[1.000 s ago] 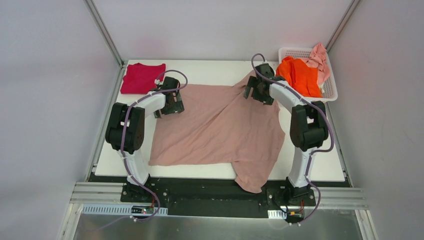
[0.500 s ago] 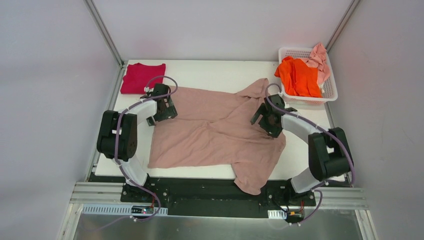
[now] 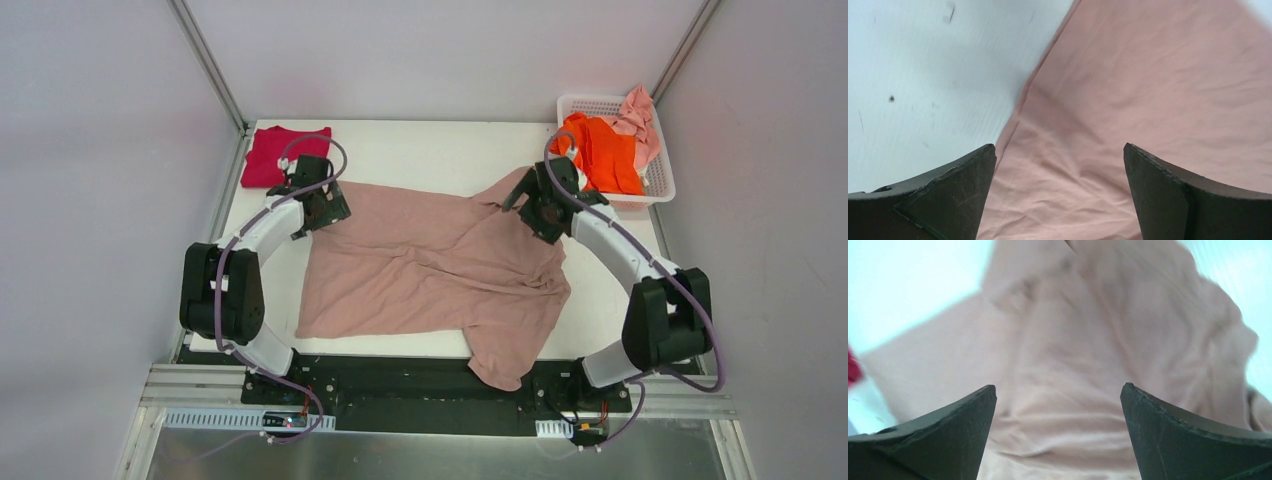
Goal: Fold and stack the t-shirts
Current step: Flatten out the tshirt
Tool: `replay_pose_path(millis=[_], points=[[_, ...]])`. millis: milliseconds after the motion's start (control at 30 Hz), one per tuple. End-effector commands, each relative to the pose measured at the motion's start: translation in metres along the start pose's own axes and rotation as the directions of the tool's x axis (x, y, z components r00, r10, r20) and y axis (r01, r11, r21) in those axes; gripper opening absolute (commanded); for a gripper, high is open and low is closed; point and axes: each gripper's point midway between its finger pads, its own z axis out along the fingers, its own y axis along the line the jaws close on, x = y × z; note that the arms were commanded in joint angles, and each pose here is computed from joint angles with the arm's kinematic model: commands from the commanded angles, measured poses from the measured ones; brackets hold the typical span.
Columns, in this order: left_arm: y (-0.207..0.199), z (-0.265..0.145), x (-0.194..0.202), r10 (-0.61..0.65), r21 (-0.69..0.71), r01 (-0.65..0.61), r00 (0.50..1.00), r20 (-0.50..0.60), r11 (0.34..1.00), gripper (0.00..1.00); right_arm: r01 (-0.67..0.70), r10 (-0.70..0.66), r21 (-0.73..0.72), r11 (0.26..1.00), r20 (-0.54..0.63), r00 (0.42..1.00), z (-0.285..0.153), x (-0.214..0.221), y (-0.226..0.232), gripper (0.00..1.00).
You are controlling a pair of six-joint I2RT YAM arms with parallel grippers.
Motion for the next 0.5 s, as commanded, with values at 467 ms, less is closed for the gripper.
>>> replay_pose_path(millis=[467], points=[[-0.097,-0.009,0.026,0.136,0.304,-0.107,0.988,-0.073,0.947,0.99,-0.182,0.18,0.01,0.983,0.13,0.975,0.11,-0.069,0.077,0.99]])
